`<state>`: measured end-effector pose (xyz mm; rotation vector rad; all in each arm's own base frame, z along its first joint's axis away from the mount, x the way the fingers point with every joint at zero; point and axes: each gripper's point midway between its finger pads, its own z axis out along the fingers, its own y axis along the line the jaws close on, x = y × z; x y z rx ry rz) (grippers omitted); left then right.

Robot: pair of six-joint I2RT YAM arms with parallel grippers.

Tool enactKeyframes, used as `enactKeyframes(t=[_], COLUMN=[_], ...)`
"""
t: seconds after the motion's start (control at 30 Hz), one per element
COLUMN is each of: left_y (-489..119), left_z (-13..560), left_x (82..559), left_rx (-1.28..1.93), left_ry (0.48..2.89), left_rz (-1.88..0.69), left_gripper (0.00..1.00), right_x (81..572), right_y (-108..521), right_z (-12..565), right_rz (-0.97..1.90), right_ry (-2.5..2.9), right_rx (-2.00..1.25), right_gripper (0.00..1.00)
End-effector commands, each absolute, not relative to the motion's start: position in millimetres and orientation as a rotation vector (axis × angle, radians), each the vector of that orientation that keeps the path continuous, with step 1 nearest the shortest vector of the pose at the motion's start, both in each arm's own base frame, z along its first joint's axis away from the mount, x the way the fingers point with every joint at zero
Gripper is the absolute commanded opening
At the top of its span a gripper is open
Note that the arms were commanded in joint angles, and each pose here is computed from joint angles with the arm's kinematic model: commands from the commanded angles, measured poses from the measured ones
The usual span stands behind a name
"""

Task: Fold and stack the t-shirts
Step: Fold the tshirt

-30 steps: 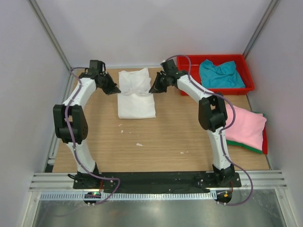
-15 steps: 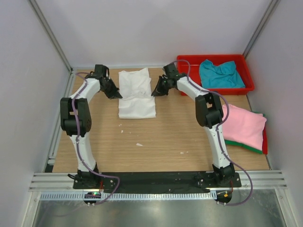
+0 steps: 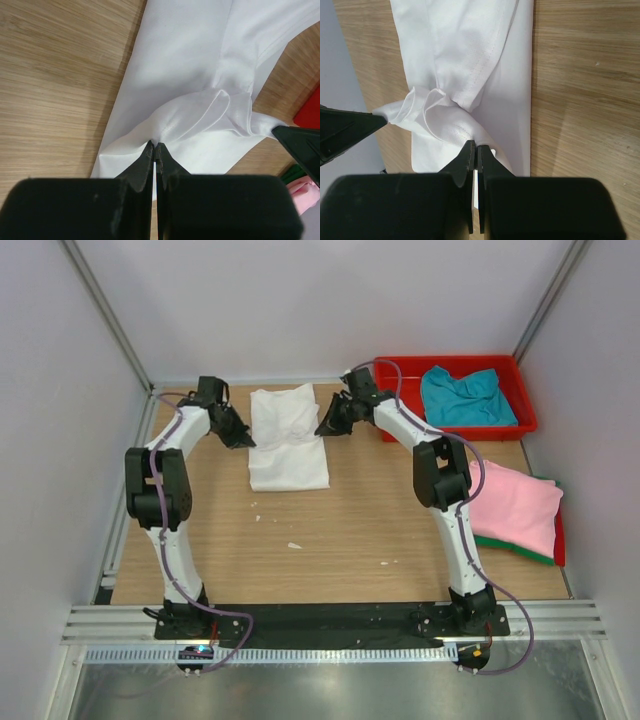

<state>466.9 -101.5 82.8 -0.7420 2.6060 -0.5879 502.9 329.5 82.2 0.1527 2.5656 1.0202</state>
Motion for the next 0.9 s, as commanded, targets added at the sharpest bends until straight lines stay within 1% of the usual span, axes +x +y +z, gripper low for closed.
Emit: enactKeyframes(t=[0.0,0.13,0.2,0.23,0.27,0.3,0.33,0.37,0.43,0.47,0.53,0.57,0.6,0.63,0.67,0.7,0.73,0.77,0.8,0.87], left_y=[-97,-99,-99,-98,-97,-95,-94,-93,-93,-92,-94,-95,-97,-101,-104,-112,-117,-125,-138,-156], left_z=[106,100,100,103,105,108,112,129,146,171,195,214,217,222,228,223,221,222,210,202], left_x=[480,480,481,484,486,486,488,496,498,503,502,499,493,489,489,473,467,462,447,435], left_rx=[-0.726,-0.747,-0.734,-0.726,-0.724,-0.723,-0.725,-0.711,-0.690,-0.665,-0.651,-0.637,-0.644,-0.670,-0.668,-0.675,-0.682,-0.685,-0.690,-0.671], left_ry=[2.525,2.535,2.536,2.528,2.524,2.527,2.525,2.493,2.481,2.432,2.388,2.351,2.345,2.329,2.301,2.314,2.311,2.290,2.315,2.321], left_rz=[-0.616,-0.632,-0.631,-0.625,-0.620,-0.611,-0.607,-0.611,-0.613,-0.627,-0.648,-0.672,-0.684,-0.710,-0.737,-0.751,-0.752,-0.763,-0.753,-0.757], left_gripper=[0.00,0.00,0.01,0.11,0.19,0.29,0.60,0.70,0.86,0.89,0.93,0.95,0.96,0.98,0.99,1.00,1.00,1.00,1.00,1.00], right_x=[511,512,514,514,517,519,521,526,534,537,537,534,532,527,521,518,511,504,495,487], right_y=[335,335,335,335,335,335,336,341,341,342,341,341,340,338,335,333,327,321,309,294], right_z=[100,90,88,89,95,101,108,131,165,185,225,232,238,256,243,242,253,234,235,239], right_rz=[1.068,1.059,1.059,1.059,1.070,1.090,1.116,1.162,1.190,1.201,1.218,1.220,1.220,1.222,1.213,1.196,1.179,1.136,1.070,0.985], right_ry=[2.509,2.522,2.524,2.527,2.513,2.502,2.488,2.437,2.357,2.307,2.213,2.199,2.187,2.152,2.190,2.197,2.189,2.241,2.253,2.252], right_rx=[0.101,0.104,0.111,0.109,0.106,0.107,0.108,0.079,0.054,0.028,-0.015,-0.020,-0.025,-0.040,-0.026,-0.019,-0.020,0.001,0.011,0.024], right_gripper=[0.01,0.02,0.11,0.17,0.34,0.42,0.48,0.59,0.69,0.76,0.84,0.89,0.91,0.93,1.00,0.99,1.00,1.00,1.00,1.00])
